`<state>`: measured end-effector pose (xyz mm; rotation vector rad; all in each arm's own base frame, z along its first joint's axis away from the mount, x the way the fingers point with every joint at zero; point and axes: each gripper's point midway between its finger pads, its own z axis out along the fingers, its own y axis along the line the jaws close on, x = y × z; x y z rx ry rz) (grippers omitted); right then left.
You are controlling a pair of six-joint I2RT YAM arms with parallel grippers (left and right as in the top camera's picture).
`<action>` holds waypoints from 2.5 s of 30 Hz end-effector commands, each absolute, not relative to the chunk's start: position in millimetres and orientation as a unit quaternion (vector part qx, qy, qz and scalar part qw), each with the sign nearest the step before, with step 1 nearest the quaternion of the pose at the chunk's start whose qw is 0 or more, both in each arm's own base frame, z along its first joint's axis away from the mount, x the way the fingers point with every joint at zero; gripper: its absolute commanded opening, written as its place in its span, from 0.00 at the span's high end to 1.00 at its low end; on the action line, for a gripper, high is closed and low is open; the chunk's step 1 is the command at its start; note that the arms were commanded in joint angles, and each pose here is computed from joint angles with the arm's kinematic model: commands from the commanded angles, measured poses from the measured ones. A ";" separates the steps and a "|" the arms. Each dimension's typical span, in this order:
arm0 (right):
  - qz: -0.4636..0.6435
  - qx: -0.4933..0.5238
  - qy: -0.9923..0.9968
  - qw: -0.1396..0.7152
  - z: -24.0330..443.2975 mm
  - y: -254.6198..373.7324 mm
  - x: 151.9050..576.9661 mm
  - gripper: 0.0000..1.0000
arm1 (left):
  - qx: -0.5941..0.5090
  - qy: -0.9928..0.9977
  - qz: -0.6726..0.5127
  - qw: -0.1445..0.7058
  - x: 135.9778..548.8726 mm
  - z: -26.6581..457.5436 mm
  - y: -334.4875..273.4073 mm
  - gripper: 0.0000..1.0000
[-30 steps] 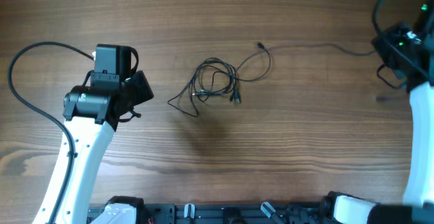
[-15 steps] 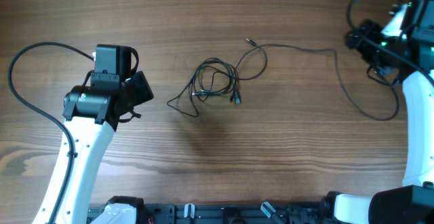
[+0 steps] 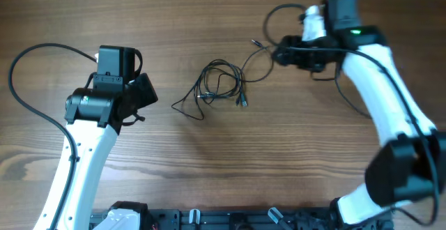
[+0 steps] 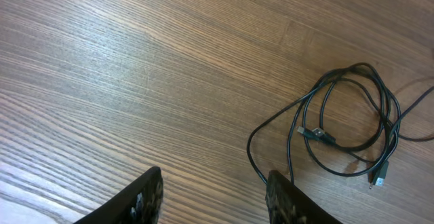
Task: Untangle cables
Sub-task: 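Release the cable and bring the right gripper back toward the pile, then grasp another black cable with the right gripper and drag it right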
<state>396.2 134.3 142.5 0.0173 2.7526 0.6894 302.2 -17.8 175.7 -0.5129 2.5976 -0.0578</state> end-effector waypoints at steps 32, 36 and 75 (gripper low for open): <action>0.260 0.154 0.948 0.102 1.6 219.4 448.2 0.46 | -0.186 0.951 -0.014 0.247 302.8 176.9 -14.2 0.49; 0.268 0.155 0.945 0.109 1.7 231.4 449.6 0.58 | -0.186 0.951 -0.014 0.247 302.8 176.9 -14.2 0.49; 0.220 0.090 0.947 0.218 152.8 53.2 432.1 0.96 | -0.186 0.954 -0.010 0.237 298.2 174.5 -13.6 0.48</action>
